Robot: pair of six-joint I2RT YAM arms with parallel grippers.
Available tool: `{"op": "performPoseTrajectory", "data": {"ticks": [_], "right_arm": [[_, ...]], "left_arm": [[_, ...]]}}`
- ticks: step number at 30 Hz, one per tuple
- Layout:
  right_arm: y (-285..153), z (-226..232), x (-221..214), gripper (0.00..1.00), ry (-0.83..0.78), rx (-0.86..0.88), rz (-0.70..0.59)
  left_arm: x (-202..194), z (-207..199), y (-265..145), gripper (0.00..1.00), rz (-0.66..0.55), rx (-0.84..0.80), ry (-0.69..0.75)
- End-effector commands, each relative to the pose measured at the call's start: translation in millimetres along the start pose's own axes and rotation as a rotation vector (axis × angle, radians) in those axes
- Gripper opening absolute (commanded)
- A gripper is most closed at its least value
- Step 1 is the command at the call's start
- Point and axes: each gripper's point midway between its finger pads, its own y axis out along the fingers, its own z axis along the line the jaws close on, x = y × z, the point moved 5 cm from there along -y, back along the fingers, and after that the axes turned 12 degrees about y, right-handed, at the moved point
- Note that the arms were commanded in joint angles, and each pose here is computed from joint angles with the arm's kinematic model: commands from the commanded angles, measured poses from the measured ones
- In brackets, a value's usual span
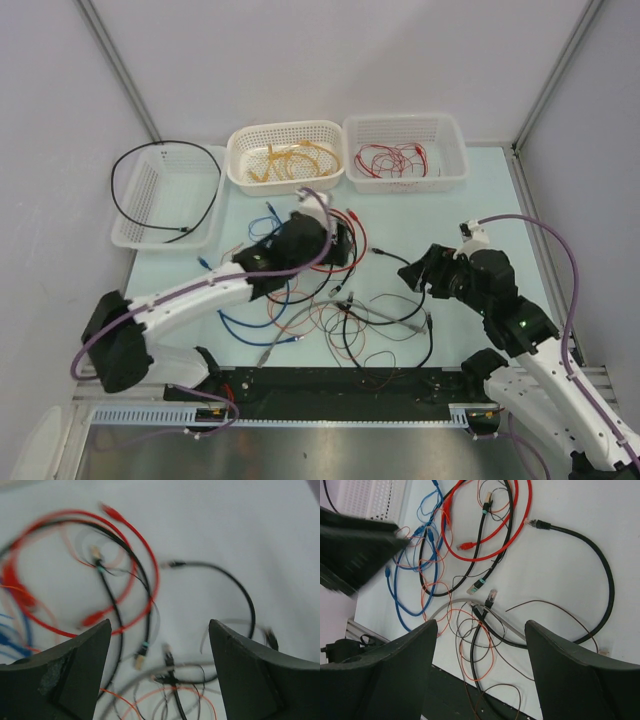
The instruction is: Untangle the cables
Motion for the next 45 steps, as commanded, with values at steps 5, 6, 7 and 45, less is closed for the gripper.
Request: {"op": "performPoseTrajectory", "data": {"ticks": [5, 6, 7, 45], "right_arm": [[-13.7, -4.7, 8.6, 0.76, -0.009, -0.035, -0.077], [-15.3, -4.1, 9.8, 0.76, -0.011, -0.034, -0.084], [-16.3, -5.4, 9.3, 0.76, -0.009, -0.040, -0.084], [-22.9, -11.7, 9.4, 0.76, -0.016, -0.085, -0.093]], "left_arm": [[-89.7, -137.9, 7.0, 0.81, 0.288, -0.506, 0.270], [-95.1, -144.5, 6.7, 0.81, 0.305, -0.533, 0.280], [-101.9, -153.0, 4.7, 0.81, 0.321, -0.560, 0.292], [-153.3, -116.5, 22.3, 0.79, 0.452, -0.168, 0.262]]}}
